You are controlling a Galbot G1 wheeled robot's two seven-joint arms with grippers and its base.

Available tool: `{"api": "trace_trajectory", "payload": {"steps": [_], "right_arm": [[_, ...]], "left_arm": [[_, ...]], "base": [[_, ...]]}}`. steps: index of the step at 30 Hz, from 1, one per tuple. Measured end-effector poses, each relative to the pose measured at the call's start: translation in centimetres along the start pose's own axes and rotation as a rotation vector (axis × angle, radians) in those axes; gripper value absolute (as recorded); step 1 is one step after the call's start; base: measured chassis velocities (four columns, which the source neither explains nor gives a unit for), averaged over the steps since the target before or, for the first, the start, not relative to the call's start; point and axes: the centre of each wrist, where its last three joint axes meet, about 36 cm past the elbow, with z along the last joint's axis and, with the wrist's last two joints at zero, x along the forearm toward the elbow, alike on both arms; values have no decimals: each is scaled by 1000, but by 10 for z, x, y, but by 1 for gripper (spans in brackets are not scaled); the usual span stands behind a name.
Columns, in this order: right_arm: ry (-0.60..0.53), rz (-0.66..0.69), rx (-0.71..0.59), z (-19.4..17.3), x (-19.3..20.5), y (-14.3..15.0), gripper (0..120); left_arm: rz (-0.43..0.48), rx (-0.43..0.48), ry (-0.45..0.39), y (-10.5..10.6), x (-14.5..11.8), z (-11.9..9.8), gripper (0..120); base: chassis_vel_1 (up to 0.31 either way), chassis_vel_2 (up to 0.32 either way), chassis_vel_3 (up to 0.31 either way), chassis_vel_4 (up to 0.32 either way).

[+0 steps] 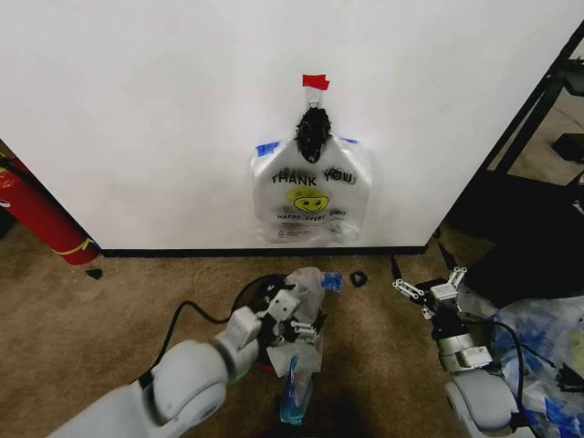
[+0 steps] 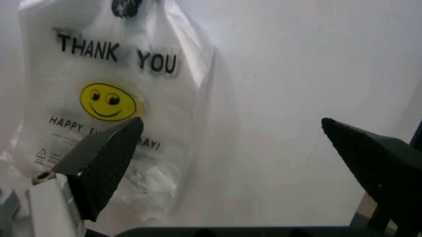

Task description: Pick up the garbage bag from the wall and place it over the trash bin.

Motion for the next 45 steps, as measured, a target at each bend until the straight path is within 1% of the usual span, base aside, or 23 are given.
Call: {"api": "trace_trajectory", "payload": {"steps": [1, 2, 3, 5, 7, 9, 10, 15, 16, 18, 19, 22, 25, 26, 30, 33, 34, 37, 38, 39, 40, 42, 45], "right_arm": [[-1, -1, -4, 0, 0, 1, 100], [-1, -1, -7, 0, 0, 2, 100], [-1, -1, -7, 0, 0, 2, 100], [-2, -2, -12, 0, -1, 5, 100], [-2, -2, -15, 1, -1, 6, 100], [-3, -2, -19, 1, -2, 8, 100], [-3, -2, -19, 1, -2, 8, 100], [-7, -4, -20, 2, 0, 8, 100], [-7, -4, -20, 3, 1, 8, 100], [-9, -6, -20, 4, 2, 7, 100], [-9, -6, -20, 4, 2, 7, 100], [-9, -13, -17, 6, 3, 6, 100], [-10, -36, -16, 11, 3, 5, 100], [-10, -36, -16, 11, 3, 5, 100], [-26, -139, -67, 18, 2, 3, 100], [-36, -216, -145, 21, 1, 2, 100], [-36, -216, -145, 21, 1, 2, 100], [-40, -340, -242, 29, 0, -1, 100], [-36, -368, -258, 32, 0, -3, 100], [-21, -425, -291, 38, 0, -5, 100], [-21, -425, -291, 38, 0, -5, 100], [-2, -483, -324, 44, 1, -8, 100], [21, -610, -370, 55, 1, -12, 100]], "left_arm": [[3, 3, 23, -5, -1, -2, 74], [8, 8, 35, -10, -1, -4, 71], [8, 8, 35, -10, -1, -4, 71], [17, 9, 59, -17, -3, -7, 63], [17, 2, 72, -19, -7, -8, 55], [5, -5, 83, -18, -14, -8, 46], [5, -5, 83, -18, -14, -8, 46], [-36, -11, 94, -15, -25, -6, 23], [-44, -11, 98, -14, -27, -5, 20], [-60, -10, 102, -13, -30, -3, 14], [-60, -10, 102, -13, -30, -3, 14], [-91, 5, 101, -8, -30, -2, 1], [-135, 47, 95, 3, -26, -1, 0], [-135, 47, 95, 3, -26, -1, 0], [-187, 161, 91, 18, -18, 8, 0], [-206, 243, 99, 19, -18, 21, 0], [-206, 243, 99, 19, -18, 21, 0], [-225, 330, 115, 18, -21, 38, 0], [-230, 343, 118, 17, -22, 42, 0], [-246, 364, 122, 17, -24, 48, 0], [-246, 364, 122, 17, -24, 48, 0], [-266, 387, 120, 18, -27, 55, 0], [-294, 432, 112, 18, -30, 62, 0]], "base": [[0, 0, 0, 0], [0, 0, 0, 0], [0, 0, 0, 0], [0, 0, 0, 0], [0, 0, 0, 0], [0, 0, 0, 0], [0, 0, 0, 0], [0, 0, 0, 0], [0, 0, 0, 0], [0, 0, 0, 0], [0, 0, 0, 0], [0, 0, 0, 0], [0, 0, 0, 0], [0, 0, 0, 0], [0, 0, 0, 0], [0, 0, 0, 0], [0, 0, 0, 0], [0, 0, 0, 0], [0, 0, 0, 0], [0, 0, 0, 0], [0, 0, 0, 0], [0, 0, 0, 0], [0, 0, 0, 0]]}}
